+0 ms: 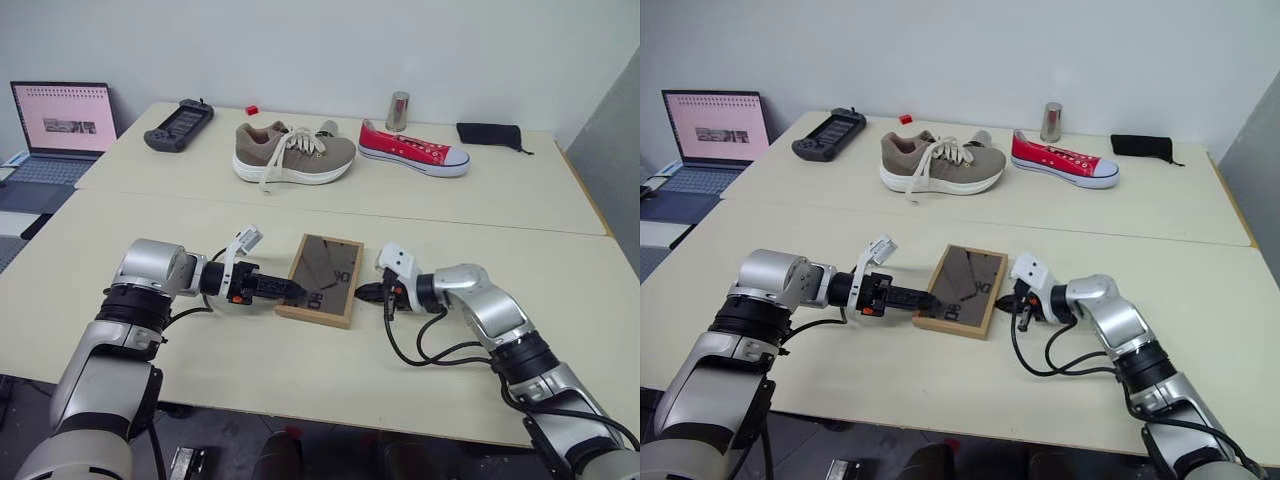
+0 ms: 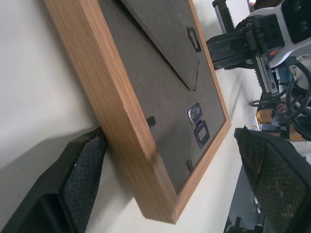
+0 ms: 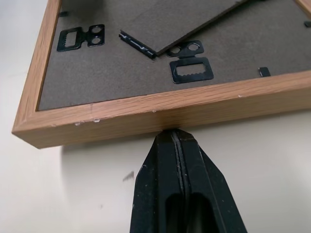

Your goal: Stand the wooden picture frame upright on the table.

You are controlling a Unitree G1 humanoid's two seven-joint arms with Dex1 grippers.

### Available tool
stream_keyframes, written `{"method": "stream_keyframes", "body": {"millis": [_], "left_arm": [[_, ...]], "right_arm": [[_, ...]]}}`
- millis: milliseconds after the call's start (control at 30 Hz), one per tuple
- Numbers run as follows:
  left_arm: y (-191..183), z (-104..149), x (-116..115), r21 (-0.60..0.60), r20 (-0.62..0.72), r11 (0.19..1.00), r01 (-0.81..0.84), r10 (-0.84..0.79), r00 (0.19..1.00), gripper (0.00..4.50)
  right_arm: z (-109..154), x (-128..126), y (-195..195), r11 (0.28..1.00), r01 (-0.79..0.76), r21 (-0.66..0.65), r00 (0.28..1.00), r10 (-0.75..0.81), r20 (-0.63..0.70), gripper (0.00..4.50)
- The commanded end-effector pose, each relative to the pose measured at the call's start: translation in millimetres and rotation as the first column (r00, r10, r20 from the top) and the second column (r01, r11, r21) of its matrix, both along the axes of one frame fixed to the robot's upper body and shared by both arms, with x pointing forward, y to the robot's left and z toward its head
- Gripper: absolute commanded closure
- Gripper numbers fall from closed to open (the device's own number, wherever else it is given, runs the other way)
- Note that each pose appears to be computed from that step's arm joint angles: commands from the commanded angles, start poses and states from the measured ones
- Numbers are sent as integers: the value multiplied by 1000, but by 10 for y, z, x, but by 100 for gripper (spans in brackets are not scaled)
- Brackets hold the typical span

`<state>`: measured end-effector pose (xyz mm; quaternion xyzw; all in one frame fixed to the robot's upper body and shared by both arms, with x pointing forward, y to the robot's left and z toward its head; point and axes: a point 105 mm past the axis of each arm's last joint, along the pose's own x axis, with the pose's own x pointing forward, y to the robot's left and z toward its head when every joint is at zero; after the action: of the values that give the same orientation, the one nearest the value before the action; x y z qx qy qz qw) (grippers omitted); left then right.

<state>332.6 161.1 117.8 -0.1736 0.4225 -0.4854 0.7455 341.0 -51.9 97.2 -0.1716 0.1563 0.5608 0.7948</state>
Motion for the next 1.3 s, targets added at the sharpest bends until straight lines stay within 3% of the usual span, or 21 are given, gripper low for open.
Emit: {"method": "stream_keyframes", "body": {"millis": [33, 367, 700, 1133, 1300], "left_arm": [[-116, -40, -40, -4, 15, 998, 57, -57, 998, 5], [-109, -59, 26, -13, 39, 999, 31, -30, 999, 5], [-85, -247, 139, -27, -3, 998, -52, 52, 999, 5], [-420, -236, 68, -79, 8, 991, 105, -105, 994, 5], [-438, -231, 55, -79, 19, 990, 118, -117, 993, 101]], "right_arm": [[151, 36, 107, 999, -17, 34, 999, 15, 48, 450], [63, 17, 117, 1000, -15, 17, 999, 14, 38, 450], [-12, 158, -239, 982, 48, -181, 992, -25, 124, 450], [211, 232, 90, 990, 25, -141, 985, -1, 173, 450], [231, 288, 119, 990, 37, -136, 982, -11, 189, 450]]}}
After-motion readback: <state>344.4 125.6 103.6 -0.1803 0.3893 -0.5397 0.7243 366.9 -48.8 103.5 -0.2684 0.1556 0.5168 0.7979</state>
